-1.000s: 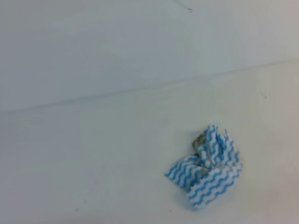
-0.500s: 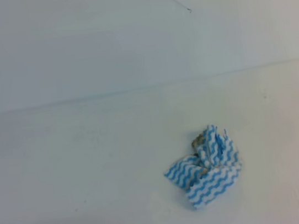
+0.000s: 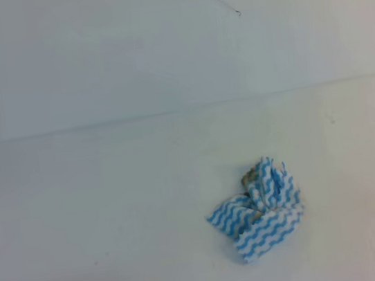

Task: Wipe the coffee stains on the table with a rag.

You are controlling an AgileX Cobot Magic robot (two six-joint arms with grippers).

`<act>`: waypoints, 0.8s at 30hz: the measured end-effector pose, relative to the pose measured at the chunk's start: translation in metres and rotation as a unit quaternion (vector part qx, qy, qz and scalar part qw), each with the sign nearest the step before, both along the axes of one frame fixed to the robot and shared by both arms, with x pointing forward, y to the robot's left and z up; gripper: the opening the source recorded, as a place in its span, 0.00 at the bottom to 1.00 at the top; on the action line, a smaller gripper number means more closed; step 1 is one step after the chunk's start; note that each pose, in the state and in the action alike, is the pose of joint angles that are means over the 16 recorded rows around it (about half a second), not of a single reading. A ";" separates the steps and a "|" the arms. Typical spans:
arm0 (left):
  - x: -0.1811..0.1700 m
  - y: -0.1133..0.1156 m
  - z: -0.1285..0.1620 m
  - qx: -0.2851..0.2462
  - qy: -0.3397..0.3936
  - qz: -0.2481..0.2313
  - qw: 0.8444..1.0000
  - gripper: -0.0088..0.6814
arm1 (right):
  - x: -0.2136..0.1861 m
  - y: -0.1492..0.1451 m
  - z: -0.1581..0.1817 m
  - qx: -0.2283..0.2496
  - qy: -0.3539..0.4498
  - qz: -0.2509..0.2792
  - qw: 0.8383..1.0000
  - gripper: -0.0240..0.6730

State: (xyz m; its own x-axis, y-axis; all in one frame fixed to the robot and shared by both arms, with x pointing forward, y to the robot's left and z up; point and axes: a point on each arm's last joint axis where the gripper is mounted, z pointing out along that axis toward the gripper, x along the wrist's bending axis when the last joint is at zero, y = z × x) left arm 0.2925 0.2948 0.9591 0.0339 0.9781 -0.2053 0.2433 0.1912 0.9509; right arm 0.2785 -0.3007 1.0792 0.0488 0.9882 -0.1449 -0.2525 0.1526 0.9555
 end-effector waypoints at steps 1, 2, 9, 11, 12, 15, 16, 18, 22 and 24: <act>0.000 0.000 0.000 0.000 0.000 0.000 1.000 0.01 | -0.001 0.000 -0.004 0.004 -0.004 0.000 1.000 0.03; 0.000 0.000 0.000 0.000 0.000 0.000 1.000 0.01 | -0.002 0.000 -0.008 0.008 -0.007 0.000 1.000 0.03; 0.000 0.000 0.000 0.000 0.000 0.000 1.000 0.01 | -0.003 0.001 -0.025 0.036 -0.012 0.009 0.999 0.03; 0.000 0.000 0.000 0.000 0.000 0.000 1.000 0.01 | -0.002 0.001 -0.028 0.041 -0.007 0.010 0.999 0.03; 0.000 0.000 0.000 0.000 0.000 0.000 1.000 0.01 | -0.001 0.001 -0.030 0.041 -0.002 0.009 0.999 0.03; 0.000 0.000 0.000 0.000 0.000 0.000 1.000 0.01 | 0.002 0.001 -0.039 0.034 0.015 0.006 0.999 0.03; 0.000 0.000 0.000 0.000 0.000 0.000 1.000 0.01 | 0.003 0.001 -0.043 0.031 0.022 0.006 0.999 0.03; 0.000 0.000 0.000 0.000 0.000 0.000 1.000 0.01 | 0.006 0.001 -0.052 0.025 0.039 0.004 0.999 0.03; 0.000 0.000 0.000 0.000 0.000 0.000 1.000 0.01 | 0.011 0.001 -0.074 0.024 0.091 0.000 0.996 0.03; 0.000 0.000 0.000 0.000 0.000 0.000 1.000 0.01 | 0.012 0.000 -0.085 0.028 0.121 -0.003 0.992 0.03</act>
